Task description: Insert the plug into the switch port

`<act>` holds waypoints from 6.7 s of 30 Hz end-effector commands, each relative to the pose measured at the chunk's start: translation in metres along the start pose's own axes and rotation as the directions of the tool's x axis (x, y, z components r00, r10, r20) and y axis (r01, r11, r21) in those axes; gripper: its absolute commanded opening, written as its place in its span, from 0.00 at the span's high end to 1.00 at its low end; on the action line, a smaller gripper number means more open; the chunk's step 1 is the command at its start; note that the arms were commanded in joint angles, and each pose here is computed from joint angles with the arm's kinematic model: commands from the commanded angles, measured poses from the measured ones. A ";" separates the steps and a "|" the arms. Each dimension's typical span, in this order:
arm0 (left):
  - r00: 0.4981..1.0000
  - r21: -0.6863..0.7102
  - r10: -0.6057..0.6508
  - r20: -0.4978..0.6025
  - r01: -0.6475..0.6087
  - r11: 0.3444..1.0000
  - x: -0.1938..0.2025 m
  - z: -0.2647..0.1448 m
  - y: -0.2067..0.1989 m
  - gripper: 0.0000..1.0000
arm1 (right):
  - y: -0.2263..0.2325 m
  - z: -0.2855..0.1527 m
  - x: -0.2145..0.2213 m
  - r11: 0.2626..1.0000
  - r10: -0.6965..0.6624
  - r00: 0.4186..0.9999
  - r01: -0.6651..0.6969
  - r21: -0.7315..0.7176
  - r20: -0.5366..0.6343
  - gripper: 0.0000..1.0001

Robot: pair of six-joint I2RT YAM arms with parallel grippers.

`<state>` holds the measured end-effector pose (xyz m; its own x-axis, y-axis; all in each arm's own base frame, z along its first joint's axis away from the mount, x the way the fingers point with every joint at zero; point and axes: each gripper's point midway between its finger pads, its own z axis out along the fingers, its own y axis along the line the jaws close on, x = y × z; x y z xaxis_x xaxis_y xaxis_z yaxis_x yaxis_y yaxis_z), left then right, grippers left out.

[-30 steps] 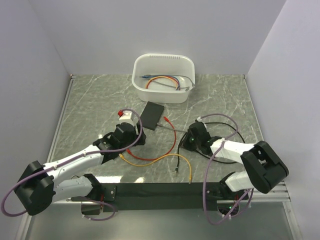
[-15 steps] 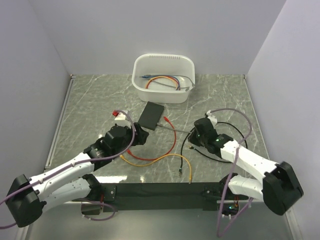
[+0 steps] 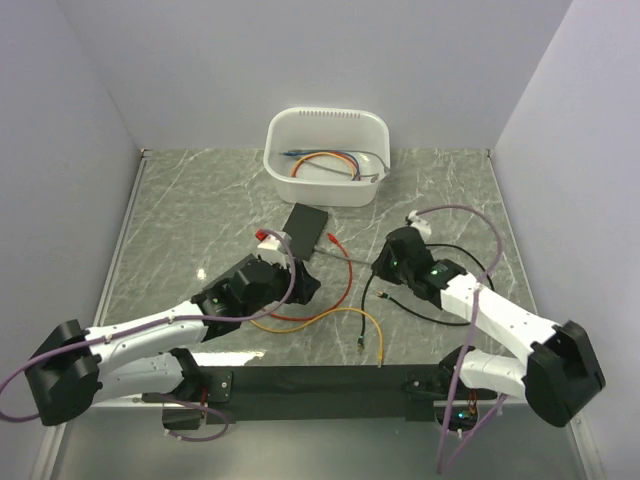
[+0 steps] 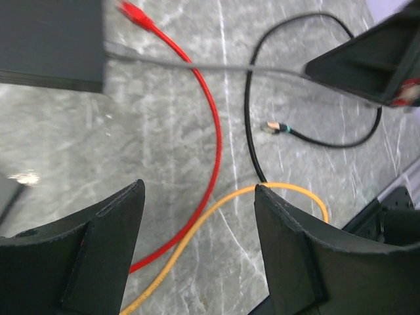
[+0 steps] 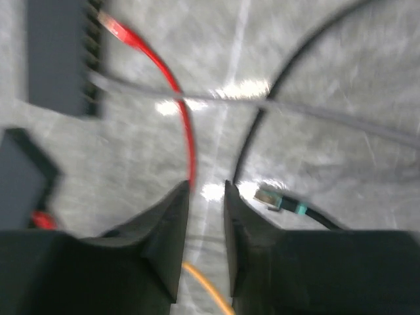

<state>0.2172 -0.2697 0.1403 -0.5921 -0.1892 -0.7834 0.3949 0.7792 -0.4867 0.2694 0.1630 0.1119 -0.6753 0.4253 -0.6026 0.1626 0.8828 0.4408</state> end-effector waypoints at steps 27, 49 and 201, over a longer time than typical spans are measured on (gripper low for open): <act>0.990 0.076 0.067 -0.123 -0.058 0.995 0.069 0.058 -0.036 0.31 | -0.012 0.007 0.118 0.952 -0.245 0.930 0.284 0.112 -0.275 0.47; 0.997 0.052 0.045 -0.062 -0.041 0.998 0.058 0.038 -0.023 0.32 | -0.027 -0.030 0.146 0.943 -0.253 0.930 0.299 0.149 -0.265 0.48; 0.917 0.433 -0.123 -0.380 0.294 0.852 -0.031 -0.135 -0.102 0.96 | 0.171 -0.178 0.058 0.339 -0.586 0.595 0.797 -0.501 0.550 0.38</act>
<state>0.1121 -0.2631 0.2302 -0.8644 -0.0431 -0.5009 0.4352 0.4346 -0.7885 0.1307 0.2961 0.2470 -0.1516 -0.2030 -0.9674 -0.8325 0.5539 0.0143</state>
